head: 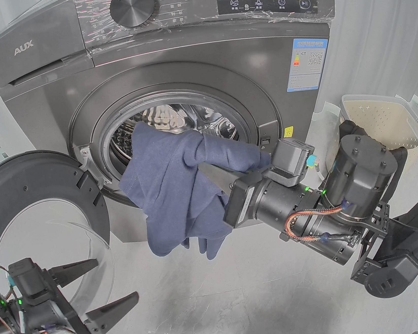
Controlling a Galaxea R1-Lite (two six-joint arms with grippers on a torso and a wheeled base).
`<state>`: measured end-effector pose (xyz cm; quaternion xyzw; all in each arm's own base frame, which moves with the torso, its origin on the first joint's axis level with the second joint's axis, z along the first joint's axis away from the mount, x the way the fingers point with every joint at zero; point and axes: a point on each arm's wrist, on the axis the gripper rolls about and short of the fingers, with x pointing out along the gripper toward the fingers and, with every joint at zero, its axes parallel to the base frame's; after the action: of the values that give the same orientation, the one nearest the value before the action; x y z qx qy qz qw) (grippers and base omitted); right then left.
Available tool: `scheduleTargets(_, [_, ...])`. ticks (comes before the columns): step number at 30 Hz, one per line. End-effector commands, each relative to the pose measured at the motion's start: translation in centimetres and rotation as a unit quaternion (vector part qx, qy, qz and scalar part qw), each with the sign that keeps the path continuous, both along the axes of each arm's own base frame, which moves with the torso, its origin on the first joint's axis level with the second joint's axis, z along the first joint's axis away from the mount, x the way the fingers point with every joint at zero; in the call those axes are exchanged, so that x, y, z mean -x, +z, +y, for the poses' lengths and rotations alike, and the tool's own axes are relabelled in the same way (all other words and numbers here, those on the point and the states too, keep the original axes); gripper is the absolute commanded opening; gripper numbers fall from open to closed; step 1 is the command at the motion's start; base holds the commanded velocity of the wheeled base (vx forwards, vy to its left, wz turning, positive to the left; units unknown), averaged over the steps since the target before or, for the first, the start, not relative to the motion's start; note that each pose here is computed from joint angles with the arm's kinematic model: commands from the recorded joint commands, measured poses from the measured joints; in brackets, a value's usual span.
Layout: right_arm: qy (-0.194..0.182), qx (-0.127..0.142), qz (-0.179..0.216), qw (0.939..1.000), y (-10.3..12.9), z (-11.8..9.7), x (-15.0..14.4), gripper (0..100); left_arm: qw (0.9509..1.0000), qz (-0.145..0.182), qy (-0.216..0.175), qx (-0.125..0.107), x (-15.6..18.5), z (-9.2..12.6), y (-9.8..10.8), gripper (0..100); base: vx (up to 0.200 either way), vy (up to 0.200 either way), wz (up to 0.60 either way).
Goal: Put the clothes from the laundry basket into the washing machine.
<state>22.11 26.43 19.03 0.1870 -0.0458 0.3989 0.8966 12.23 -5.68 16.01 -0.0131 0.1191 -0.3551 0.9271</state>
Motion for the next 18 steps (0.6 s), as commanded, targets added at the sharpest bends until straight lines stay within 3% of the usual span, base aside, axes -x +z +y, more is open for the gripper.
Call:
scheduleTargets(1, [0.001, -0.004, 0.001, 1.0, -0.4, 0.7, 0.0, 0, 0.9978, 0.055, -0.028, -0.022, -3.9, -2.9, -2.6, 100, 0.0, 0.0, 0.0])
scheduleTargets(18, [0.003, -0.009, -0.005, 0.9999, -0.1, 0.6, 0.1, 0, 0.9963, 0.081, -0.025, -0.01, -7.9, -4.8, -3.6, 100, 0.0, 0.0, 0.0])
